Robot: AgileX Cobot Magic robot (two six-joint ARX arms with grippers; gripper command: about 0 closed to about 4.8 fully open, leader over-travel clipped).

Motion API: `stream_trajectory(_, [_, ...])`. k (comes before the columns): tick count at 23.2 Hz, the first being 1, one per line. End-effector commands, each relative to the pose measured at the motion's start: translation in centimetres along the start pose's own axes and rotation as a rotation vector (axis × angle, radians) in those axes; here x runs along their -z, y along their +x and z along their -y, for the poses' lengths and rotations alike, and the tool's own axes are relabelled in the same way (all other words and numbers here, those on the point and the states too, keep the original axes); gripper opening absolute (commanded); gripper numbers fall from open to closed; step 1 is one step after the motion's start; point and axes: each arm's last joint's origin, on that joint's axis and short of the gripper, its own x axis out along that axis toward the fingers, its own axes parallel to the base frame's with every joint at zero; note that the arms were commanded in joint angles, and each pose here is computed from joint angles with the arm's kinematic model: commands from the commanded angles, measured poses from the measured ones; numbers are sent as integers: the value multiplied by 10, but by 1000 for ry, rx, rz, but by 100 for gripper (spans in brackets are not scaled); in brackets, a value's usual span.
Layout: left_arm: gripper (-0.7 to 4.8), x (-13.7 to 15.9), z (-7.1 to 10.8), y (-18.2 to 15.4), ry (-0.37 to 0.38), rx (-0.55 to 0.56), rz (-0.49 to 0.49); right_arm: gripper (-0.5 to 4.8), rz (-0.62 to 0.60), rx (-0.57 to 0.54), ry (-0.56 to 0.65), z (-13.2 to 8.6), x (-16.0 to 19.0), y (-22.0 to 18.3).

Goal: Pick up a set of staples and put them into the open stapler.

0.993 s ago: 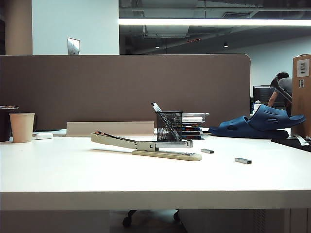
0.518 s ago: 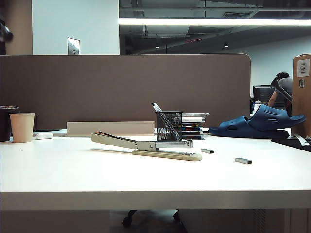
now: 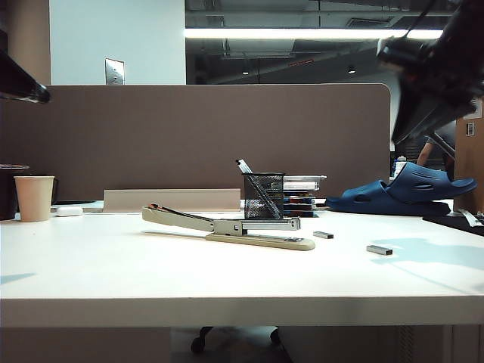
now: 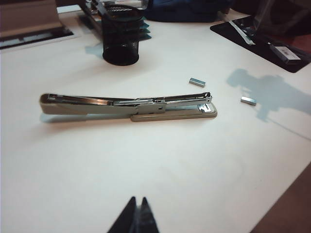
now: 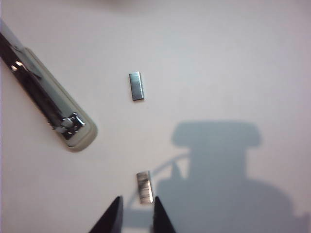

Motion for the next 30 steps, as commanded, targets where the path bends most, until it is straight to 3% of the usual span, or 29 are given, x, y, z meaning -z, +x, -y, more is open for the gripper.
stream_trajectory(1, [-5, -3, 1, 8, 97, 32, 24, 123, -64, -16, -63, 3, -3, 16])
stream_trajectory(4, [-5, -4, 2, 21, 155, 58, 43, 181, -133, -27, -96, 6, 1, 31])
stream_trajectory(17, [-5, -3, 1, 33, 173, 46, 45, 181, -304, -55, -150, 6, 23, 85])
stream_trajectory(24, [-5, -1, 1, 33, 165, 48, 33, 181, -315, -19, -236, -2, 26, 101])
stream_trajectory(30, [-5, 1, 1, 33, 154, 52, 15, 180, -316, -19, -236, -1, 27, 105])
